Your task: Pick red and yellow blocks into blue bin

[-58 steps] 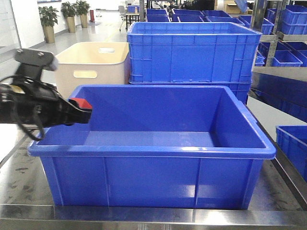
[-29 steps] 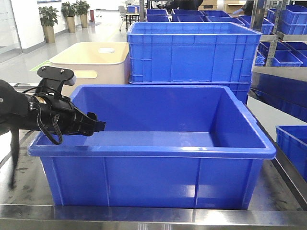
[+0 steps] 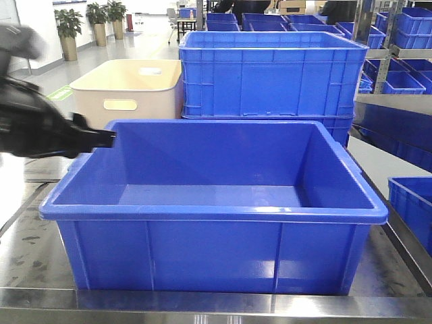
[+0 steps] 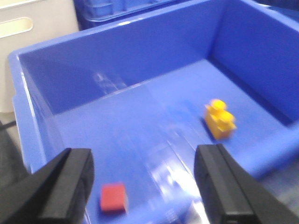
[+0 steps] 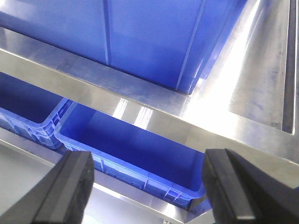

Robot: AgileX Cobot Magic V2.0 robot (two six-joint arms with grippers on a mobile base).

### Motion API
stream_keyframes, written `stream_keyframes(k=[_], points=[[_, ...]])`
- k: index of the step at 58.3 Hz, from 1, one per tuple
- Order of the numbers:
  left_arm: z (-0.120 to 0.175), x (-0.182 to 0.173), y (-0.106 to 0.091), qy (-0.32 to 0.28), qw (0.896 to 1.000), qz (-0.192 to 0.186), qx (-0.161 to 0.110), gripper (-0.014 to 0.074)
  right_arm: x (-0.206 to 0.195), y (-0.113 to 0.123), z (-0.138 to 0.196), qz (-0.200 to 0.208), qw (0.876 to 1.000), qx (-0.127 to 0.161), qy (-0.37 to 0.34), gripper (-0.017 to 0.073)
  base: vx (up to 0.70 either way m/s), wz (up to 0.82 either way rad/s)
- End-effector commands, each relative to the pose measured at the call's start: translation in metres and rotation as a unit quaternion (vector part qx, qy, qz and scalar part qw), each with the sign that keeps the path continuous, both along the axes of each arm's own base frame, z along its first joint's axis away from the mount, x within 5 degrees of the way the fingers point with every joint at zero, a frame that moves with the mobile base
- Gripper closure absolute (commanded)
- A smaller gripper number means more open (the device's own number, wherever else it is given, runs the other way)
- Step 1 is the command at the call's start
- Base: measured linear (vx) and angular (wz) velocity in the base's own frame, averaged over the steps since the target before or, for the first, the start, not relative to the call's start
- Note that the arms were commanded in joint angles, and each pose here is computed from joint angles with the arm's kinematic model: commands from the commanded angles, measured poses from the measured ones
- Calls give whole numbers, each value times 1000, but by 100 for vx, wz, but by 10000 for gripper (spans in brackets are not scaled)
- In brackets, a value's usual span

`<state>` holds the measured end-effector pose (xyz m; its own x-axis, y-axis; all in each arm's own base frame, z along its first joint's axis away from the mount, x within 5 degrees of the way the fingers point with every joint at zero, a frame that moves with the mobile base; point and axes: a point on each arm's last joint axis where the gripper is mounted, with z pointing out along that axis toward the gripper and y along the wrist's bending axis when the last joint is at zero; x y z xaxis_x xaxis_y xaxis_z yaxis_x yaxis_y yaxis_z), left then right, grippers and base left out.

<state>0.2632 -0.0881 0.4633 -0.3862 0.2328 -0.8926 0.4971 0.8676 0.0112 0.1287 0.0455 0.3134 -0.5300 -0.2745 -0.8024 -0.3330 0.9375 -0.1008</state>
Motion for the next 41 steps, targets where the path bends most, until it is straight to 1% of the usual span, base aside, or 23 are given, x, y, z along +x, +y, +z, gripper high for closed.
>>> stream_keyframes(k=[1, 6, 11, 18, 25, 29, 36, 41], points=[[28, -38, 5, -30, 999, -16, -22, 71, 3, 1, 15, 9, 999, 12, -52, 32, 0, 0], [23, -63, 7, -9, 999, -35, -39, 85, 3, 1, 15, 9, 999, 12, -52, 32, 0, 0], [14, -89, 11, -10, 998, -45, -53, 96, 3, 2, 15, 9, 999, 13, -52, 32, 0, 0], [-9, -116, 18, -18, 998, -45, -46, 96, 3, 1, 15, 8, 999, 13, -51, 32, 0, 0], [-31, -145, 26, -23, 998, -41, -46, 96, 3, 1, 15, 8, 999, 13, -51, 32, 0, 0], [-46, -160, 31, -23, 998, -39, -37, 96, 3, 1, 15, 8, 999, 13, -51, 32, 0, 0], [-71, -180, 38, -22, 999, -32, -26, 96, 3, 2, 15, 7, 999, 15, -49, 32, 0, 0], [-86, -186, 42, -27, 999, -23, -20, 96, 3, 2, 15, 7, 999, 18, -48, 32, 0, 0]])
